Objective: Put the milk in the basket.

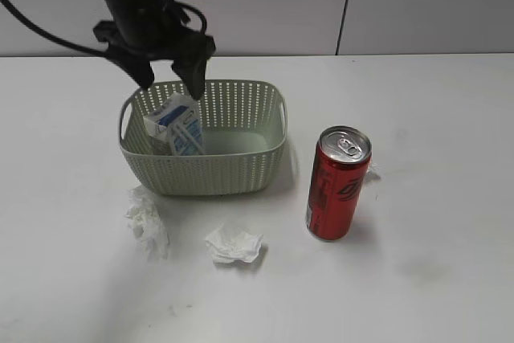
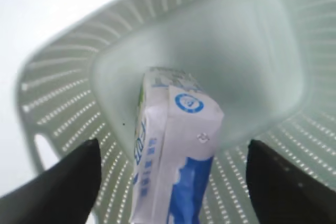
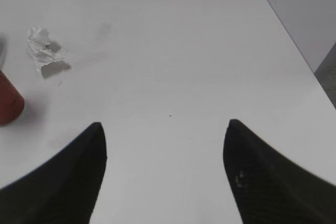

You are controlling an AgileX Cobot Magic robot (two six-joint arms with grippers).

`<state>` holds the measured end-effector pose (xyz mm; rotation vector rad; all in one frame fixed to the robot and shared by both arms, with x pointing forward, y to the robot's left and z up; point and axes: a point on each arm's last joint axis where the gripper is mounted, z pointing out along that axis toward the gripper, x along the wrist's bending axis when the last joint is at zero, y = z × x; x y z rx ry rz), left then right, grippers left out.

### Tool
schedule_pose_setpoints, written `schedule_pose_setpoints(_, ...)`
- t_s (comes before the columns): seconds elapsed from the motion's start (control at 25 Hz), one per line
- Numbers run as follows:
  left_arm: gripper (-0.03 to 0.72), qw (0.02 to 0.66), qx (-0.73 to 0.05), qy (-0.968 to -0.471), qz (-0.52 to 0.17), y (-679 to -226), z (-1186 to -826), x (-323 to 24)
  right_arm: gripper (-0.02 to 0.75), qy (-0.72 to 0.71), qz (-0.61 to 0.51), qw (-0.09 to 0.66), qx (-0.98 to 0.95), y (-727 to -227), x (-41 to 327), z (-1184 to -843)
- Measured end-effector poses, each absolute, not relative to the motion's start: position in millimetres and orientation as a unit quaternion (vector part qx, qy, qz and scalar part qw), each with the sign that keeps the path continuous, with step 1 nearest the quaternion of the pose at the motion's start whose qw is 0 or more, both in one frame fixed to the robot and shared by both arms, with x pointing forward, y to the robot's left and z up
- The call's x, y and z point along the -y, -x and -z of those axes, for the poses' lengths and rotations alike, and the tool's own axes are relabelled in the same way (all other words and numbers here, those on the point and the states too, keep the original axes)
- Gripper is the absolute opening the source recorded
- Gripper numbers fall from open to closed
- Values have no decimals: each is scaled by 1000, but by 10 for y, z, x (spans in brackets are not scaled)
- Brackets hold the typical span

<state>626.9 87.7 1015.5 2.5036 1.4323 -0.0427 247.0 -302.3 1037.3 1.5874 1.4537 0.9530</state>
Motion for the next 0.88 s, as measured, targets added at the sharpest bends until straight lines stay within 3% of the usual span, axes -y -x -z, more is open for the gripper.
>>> schedule_pose_setpoints(0.2, 657, 185, -485, -853, -51, -6189, -10808, -965, 554, -623, -374, 384, -570, -2470, 3023, -10373)
schedule_pose_setpoints(0.48, 650, 242, -482, -835, -111, -5729, -11566, -1241, 554, -623, -374, 384, -570, -2470, 3023, -10373)
schedule_pose_setpoints(0.64, 646, 238, -491, -829, -124, -5368, -11697, -1489, 554, -623, -374, 384, -570, -2470, 3023, -10373)
schedule_pose_setpoints(0.88, 635, 202, -536, -811, -114, -4821, -11508, -1999, 554, -623, -374, 384, -570, -2470, 3023, -10373)
